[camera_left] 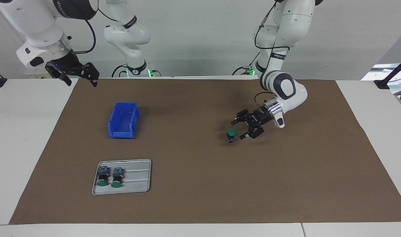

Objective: Place and press button with both arms
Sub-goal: 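Open the left gripper and lift it away from the button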

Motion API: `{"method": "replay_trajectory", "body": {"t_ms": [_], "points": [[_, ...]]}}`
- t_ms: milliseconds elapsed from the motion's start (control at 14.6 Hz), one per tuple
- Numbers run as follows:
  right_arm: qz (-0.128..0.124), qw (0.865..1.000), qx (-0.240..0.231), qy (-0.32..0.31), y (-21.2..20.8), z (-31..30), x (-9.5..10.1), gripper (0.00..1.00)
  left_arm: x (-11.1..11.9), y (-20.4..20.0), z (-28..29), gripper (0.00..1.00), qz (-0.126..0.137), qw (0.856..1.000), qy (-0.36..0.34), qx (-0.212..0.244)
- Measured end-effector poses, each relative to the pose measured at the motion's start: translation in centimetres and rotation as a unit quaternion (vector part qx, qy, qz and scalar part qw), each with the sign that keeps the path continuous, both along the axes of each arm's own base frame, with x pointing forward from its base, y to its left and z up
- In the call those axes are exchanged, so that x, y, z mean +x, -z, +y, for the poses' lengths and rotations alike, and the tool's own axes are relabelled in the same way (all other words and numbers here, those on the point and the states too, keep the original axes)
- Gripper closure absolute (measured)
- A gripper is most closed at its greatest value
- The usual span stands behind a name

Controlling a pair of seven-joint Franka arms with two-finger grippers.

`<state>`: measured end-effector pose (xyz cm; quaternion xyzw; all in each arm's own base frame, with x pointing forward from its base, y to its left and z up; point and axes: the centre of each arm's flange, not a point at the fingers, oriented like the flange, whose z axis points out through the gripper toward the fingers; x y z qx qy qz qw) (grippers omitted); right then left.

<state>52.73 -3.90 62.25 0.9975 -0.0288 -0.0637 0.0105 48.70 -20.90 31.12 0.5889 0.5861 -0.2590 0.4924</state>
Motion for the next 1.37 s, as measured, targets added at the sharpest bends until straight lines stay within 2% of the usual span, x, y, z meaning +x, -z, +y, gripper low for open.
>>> {"method": "replay_trajectory", "body": {"t_ms": [410, 616, 753, 1095, 1368], "points": [[0.000, 1.000, 0.000, 0.000, 0.0, 0.0, 0.0, 0.00, -0.1, -2.9, 1.0, 0.00, -0.036, 0.993, 0.065, 0.097], [0.000, 1.000, 0.000, 0.000, 0.0, 0.0, 0.0, 0.00, 0.3, -4.6, 1.2, 0.00, -0.052, 0.981, 0.110, 0.150], [0.000, 1.000, 0.000, 0.000, 0.0, 0.0, 0.0, 0.00, 0.7, -6.2, 1.0, 0.00, -0.069, 0.969, 0.146, 0.189], [0.000, 1.000, 0.000, 0.000, 0.0, 0.0, 0.0, 0.00, 2.3, -11.3, 0.2, 0.00, -0.122, 0.918, 0.248, 0.285], [0.000, 1.000, 0.000, 0.000, 0.0, 0.0, 0.0, 0.00, 3.5, -14.0, 0.7, 0.00, -0.173, 0.847, 0.318, 0.390]]}}
